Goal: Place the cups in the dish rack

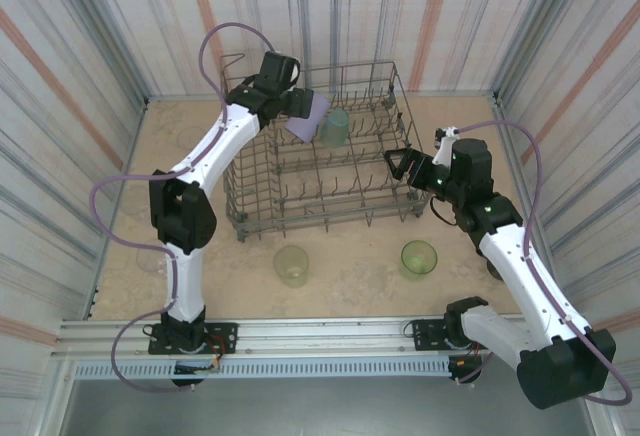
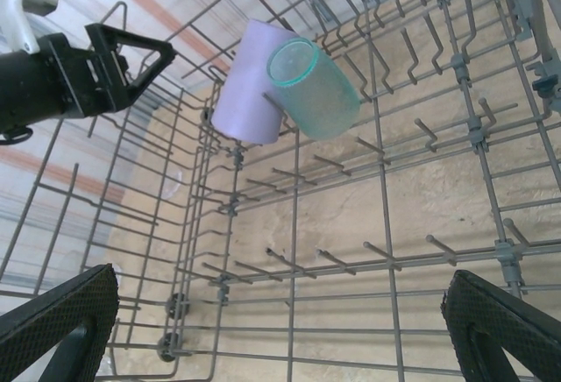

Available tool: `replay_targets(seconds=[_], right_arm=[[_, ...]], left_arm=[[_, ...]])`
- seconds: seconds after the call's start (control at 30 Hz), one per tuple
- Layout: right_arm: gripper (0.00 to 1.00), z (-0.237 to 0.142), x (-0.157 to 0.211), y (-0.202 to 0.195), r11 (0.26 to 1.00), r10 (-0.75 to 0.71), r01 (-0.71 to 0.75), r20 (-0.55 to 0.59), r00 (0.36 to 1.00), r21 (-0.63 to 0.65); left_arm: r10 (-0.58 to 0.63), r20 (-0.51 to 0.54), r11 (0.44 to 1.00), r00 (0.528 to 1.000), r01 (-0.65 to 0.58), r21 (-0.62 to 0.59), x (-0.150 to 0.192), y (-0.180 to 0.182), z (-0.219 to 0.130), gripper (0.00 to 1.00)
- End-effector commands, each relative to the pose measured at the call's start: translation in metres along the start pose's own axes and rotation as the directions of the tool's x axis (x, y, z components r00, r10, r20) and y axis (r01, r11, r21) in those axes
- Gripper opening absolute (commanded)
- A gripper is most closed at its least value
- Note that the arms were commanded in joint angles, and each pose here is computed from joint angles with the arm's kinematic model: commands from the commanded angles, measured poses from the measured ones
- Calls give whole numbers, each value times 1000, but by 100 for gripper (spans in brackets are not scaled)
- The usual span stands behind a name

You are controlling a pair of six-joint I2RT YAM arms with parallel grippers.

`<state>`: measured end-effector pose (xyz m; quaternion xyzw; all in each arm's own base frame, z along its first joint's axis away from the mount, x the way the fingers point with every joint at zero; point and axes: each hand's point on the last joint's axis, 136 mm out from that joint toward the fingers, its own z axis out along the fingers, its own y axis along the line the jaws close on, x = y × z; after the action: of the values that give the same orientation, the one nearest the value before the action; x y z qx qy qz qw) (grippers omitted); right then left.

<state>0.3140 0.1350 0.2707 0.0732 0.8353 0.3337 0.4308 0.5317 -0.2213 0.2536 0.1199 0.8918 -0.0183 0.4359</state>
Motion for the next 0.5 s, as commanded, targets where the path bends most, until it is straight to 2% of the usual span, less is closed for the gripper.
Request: replay_targets(seconds=[0.0,0.13,0.47], right_arm=[[99,-5,-6,4,1000,9,-9,18,1000,9],[99,-4,-6,1,1000,6,-6,19,1000,21],[99,-1,-5,-1,1000,-5,4,11,1000,28]], left_arm=[[-46,5,995,999,45,85,-12,-18,-1,99],[-58,-23,990,998,61,126,-7,-34,23,99],[-42,-26,992,999,45,122,0,-45,61,97]])
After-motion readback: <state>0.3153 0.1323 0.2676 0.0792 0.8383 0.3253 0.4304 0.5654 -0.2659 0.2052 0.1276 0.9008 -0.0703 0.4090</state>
